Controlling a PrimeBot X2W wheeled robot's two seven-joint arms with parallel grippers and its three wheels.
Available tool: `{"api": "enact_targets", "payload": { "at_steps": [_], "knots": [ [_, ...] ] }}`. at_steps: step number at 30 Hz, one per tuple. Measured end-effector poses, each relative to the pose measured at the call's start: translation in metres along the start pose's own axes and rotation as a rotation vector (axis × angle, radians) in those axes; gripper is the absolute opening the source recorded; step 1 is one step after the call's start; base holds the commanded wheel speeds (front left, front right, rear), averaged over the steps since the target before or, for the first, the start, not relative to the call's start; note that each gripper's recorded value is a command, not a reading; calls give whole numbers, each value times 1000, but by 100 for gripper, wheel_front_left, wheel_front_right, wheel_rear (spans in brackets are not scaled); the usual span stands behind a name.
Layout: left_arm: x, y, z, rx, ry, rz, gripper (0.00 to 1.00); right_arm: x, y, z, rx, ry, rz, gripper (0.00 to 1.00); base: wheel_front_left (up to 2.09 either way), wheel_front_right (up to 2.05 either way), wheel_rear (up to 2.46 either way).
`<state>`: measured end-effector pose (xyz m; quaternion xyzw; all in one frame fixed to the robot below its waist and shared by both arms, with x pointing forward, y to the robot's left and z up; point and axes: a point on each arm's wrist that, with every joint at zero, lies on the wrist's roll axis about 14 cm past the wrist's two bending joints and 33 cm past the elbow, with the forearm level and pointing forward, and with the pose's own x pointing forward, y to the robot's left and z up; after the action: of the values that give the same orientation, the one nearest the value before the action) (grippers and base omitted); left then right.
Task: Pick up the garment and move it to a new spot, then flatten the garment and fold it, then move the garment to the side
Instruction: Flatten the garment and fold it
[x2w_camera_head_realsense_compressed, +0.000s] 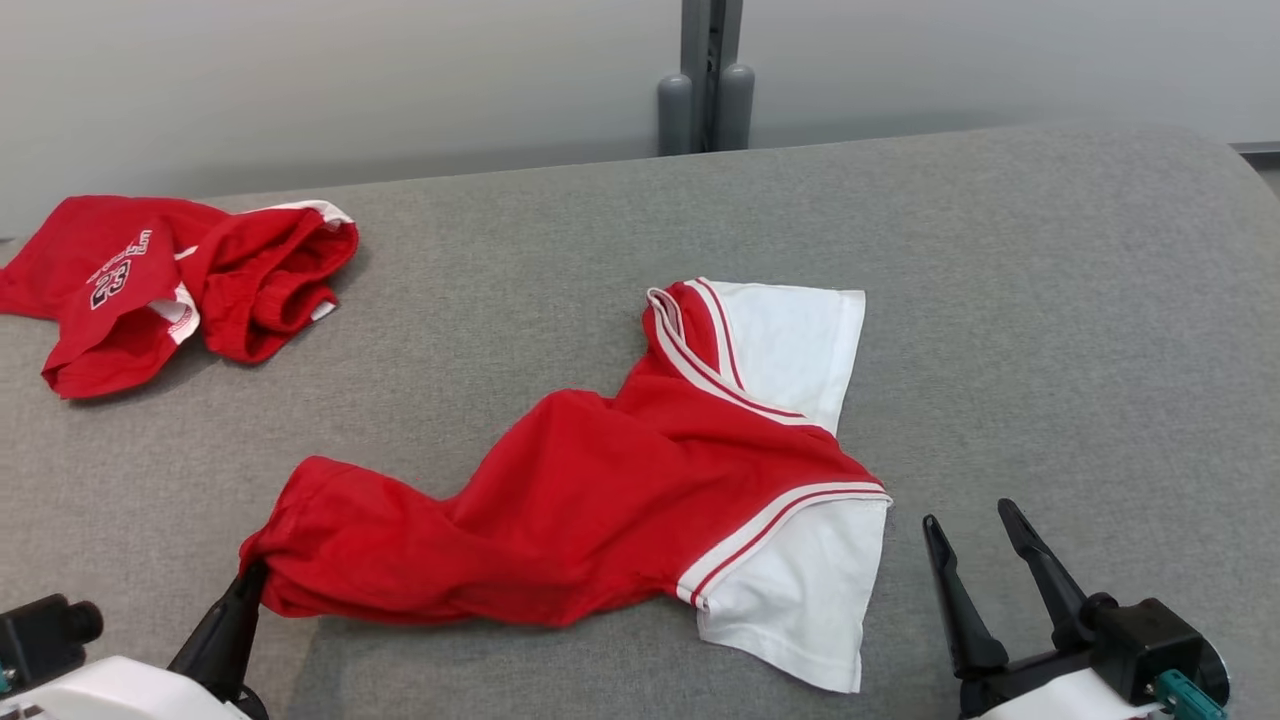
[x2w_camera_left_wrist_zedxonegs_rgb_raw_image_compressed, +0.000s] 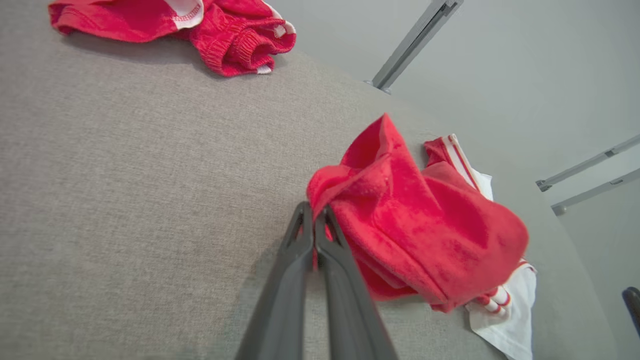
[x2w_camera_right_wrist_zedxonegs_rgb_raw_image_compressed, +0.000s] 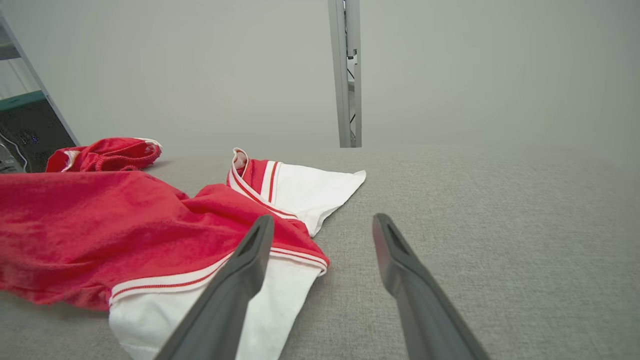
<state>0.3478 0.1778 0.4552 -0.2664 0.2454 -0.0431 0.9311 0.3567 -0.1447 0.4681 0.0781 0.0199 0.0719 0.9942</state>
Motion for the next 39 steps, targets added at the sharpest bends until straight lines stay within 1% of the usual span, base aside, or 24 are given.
{"api": "enact_targets", "payload": {
  "at_steps": [4, 6, 7, 10, 11, 12, 13, 14, 19, 21, 23, 24, 27, 31, 34, 39],
  "knots": [
    [-7, 21, -6, -95, -14, 60, 0, 6, 8, -3, -3, 10, 30, 100, 0, 0, 0],
    [-11, 39, -19, -120, 11, 114, 0, 7, 11, -6, -5, 17, 41, 100, 0, 0, 0],
    [-11, 39, -19, -120, 11, 114, 0, 7, 11, -6, -5, 17, 41, 100, 0, 0, 0],
    [-12, 56, -40, -165, 51, 171, 0, 9, 15, -7, -5, 20, 54, 100, 0, 0, 0],
    [-12, 61, -46, -174, 58, 187, 10, 9, 16, -7, -5, 22, 55, 100, 0, 0, 0],
    [-11, 64, -51, -179, 65, 200, 52, 9, 16, -8, -5, 23, 56, 100, 0, 0, 0],
    [-11, 68, -55, -184, 70, 211, 52, 9, 16, -8, -4, 25, 56, 100, 0, 0, 0],
    [-10, 70, -58, -186, 77, 220, 100, 8, 16, -9, -3, 27, 54, 100, 0, 0, 0],
    [-8, 86, -57, -173, 67, 270, 100, 6, 10, -10, 1, 32, 35, 100, 0, 0, 0],
    [-9, 99, -43, -138, 27, 316, 100, 6, 8, -11, 1, 33, 29, 100, 0, 0, 0],
    [-8, 102, -23, -119, -36, 327, 100, 6, 7, -11, 1, 34, 25, 100, 0, 0, 0],
    [-7, 98, -16, -118, -60, 310, 100, 6, 7, -11, 1, 34, 24, 100, 0, 0, 0],
    [-4, 66, -8, -130, -89, 200, 100, 6, 7, -11, 1, 34, 25, 100, 0, 0, 0],
    [0, 27, 7, -74, -100, 70, 100, 9, 8, -9, 0, 29, 31, 100, 0, 0, 0],
    [5, 2, 1, -35, -30, -8, 100, 9, 9, -8, 1, 25, 33, 100, 0, 0, 0],
    [6, 0, -36, 76, 167, -13, 100, 6, 2, -8, 9, 25, 7, 100, 0, 0, 0]
  ]
}}
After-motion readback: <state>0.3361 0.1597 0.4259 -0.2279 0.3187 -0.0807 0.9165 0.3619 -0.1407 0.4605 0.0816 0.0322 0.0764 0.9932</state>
